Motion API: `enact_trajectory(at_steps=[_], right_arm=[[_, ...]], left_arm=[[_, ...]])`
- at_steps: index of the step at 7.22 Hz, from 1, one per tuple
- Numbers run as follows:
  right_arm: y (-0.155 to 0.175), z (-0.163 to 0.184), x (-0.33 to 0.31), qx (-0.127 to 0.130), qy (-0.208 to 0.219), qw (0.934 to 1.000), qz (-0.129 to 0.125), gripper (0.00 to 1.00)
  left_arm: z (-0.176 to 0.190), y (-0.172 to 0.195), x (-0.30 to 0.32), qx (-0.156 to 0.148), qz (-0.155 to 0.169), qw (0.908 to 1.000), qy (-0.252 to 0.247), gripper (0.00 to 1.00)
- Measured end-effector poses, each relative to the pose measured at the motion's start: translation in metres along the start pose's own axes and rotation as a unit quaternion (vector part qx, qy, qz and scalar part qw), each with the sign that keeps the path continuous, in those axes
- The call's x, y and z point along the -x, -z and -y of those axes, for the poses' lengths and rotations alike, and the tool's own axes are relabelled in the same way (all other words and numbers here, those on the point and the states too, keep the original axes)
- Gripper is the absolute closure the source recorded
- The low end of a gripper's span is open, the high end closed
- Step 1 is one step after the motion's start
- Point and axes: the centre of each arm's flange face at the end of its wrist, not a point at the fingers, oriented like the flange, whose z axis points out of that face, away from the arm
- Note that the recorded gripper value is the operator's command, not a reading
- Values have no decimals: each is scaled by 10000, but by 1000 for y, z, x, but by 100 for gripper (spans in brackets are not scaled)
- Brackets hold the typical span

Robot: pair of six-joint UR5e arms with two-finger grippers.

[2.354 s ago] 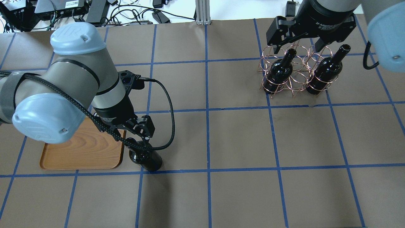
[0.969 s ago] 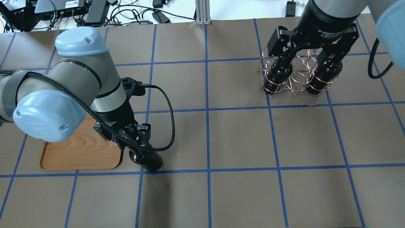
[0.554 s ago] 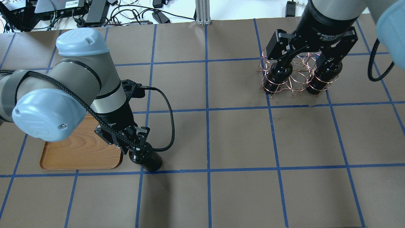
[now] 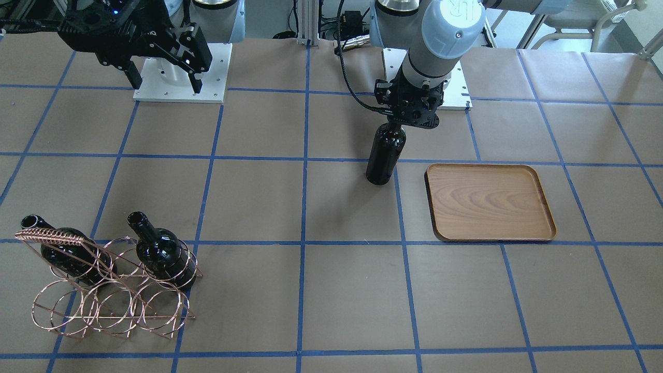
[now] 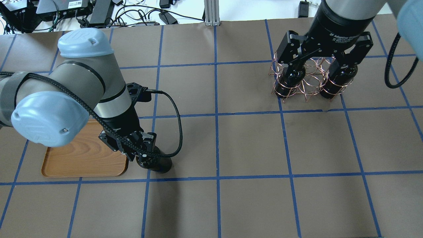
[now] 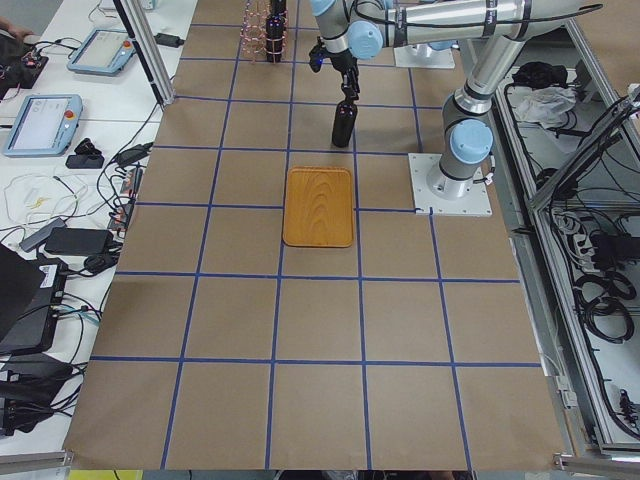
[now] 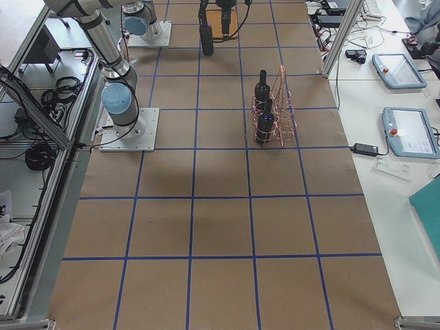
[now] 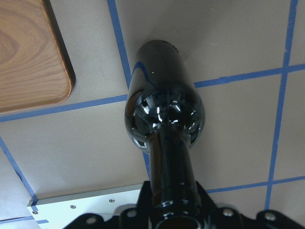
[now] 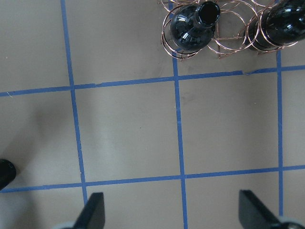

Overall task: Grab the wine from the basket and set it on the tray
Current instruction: 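Lift and tilt the bottle with the left gripper over the tray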

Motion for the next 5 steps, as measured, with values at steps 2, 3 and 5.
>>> enact_trajectory(at_steps=[2, 3, 5], right_arm=[[2, 1, 2, 2, -48, 9999, 100, 0], [2, 1, 3, -8, -60, 9999, 141, 0], [5, 5, 4, -248, -55, 9995, 172, 0]], left_arm=[[3, 18, 7, -140, 69, 9999, 40, 100], [7, 34, 15, -205, 134, 9997, 71, 100], [19, 56, 49, -258, 203, 9994, 55, 100]])
